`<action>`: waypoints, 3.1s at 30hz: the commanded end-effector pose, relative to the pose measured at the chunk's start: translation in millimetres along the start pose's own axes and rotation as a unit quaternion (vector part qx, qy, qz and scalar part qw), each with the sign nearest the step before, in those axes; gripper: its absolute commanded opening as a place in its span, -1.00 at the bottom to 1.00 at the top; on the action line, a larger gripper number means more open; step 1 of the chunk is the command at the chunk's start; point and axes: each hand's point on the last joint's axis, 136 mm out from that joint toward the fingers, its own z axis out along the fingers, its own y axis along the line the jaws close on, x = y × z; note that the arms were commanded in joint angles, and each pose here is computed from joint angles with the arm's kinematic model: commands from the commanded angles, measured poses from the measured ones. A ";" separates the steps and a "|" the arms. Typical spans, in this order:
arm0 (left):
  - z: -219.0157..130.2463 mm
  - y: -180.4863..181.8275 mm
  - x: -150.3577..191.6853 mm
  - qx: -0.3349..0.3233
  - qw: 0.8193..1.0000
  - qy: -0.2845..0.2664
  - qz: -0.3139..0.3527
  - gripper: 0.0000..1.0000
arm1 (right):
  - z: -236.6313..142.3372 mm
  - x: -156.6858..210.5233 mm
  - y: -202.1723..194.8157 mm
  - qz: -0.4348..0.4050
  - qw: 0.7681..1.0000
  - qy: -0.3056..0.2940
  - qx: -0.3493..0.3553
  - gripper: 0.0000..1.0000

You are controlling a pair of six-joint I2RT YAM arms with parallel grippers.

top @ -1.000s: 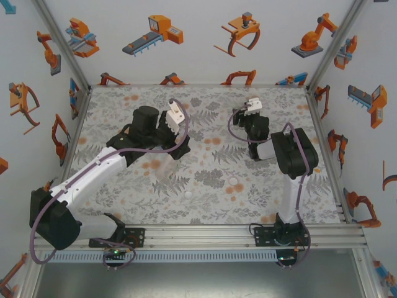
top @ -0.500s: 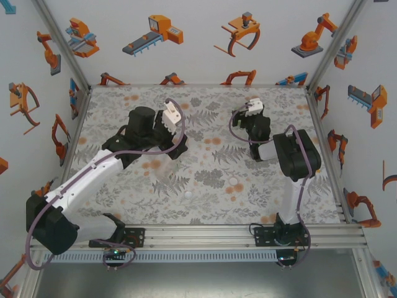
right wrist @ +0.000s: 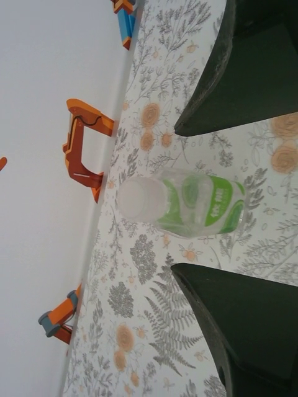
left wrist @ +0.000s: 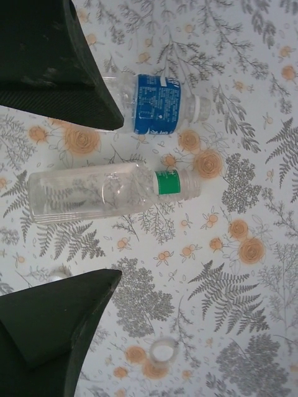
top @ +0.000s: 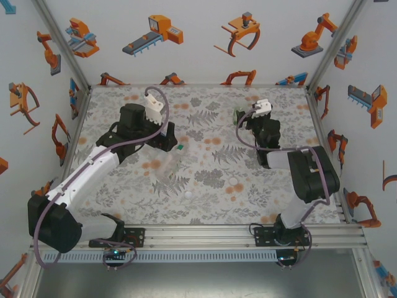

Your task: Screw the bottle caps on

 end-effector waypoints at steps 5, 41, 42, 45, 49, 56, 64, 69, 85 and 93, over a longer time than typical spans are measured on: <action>-1.8 2.4 13.0 0.004 0.995 0.014 -0.096 0.71 | -34.6 -15.4 15.6 0.024 0.998 0.031 -0.048 0.49; 52.5 13.3 123.2 -0.099 0.954 0.272 -0.080 0.72 | -97.8 -27.8 52.1 0.131 0.970 0.167 -0.120 0.44; 57.4 11.7 123.9 -0.094 0.954 0.275 -0.078 0.71 | -101.1 -30.7 52.0 0.130 0.971 0.164 -0.119 0.44; 71.8 13.8 126.9 -0.093 0.956 0.269 -0.067 0.71 | -110.1 -33.6 49.7 0.127 0.974 0.153 -0.112 0.43; 75.4 19.1 132.9 -0.103 0.951 0.283 -0.065 0.71 | -119.5 -38.7 54.2 0.126 0.974 0.149 -0.118 0.42; 92.2 19.8 159.8 -0.090 0.942 0.318 -0.049 0.67 | -125.2 -41.5 55.7 0.115 0.975 0.150 -0.117 0.41; 96.3 25.9 190.6 -0.104 0.927 0.357 -0.055 0.59 | -134.5 -39.6 56.4 0.115 0.974 0.160 -0.110 0.40; 99.7 26.4 199.3 -0.113 0.921 0.368 -0.055 0.46 | -138.3 -37.7 55.8 0.111 0.974 0.166 -0.108 0.40; 64.9 -12.9 130.0 -0.065 0.969 0.235 -0.031 -0.26 | -145.2 -54.1 97.9 0.217 0.944 0.209 -0.138 0.31; 21.7 -72.3 69.0 0.096 0.991 0.092 -0.017 -0.41 | -137.6 -92.5 151.3 0.310 0.909 0.196 -0.196 0.32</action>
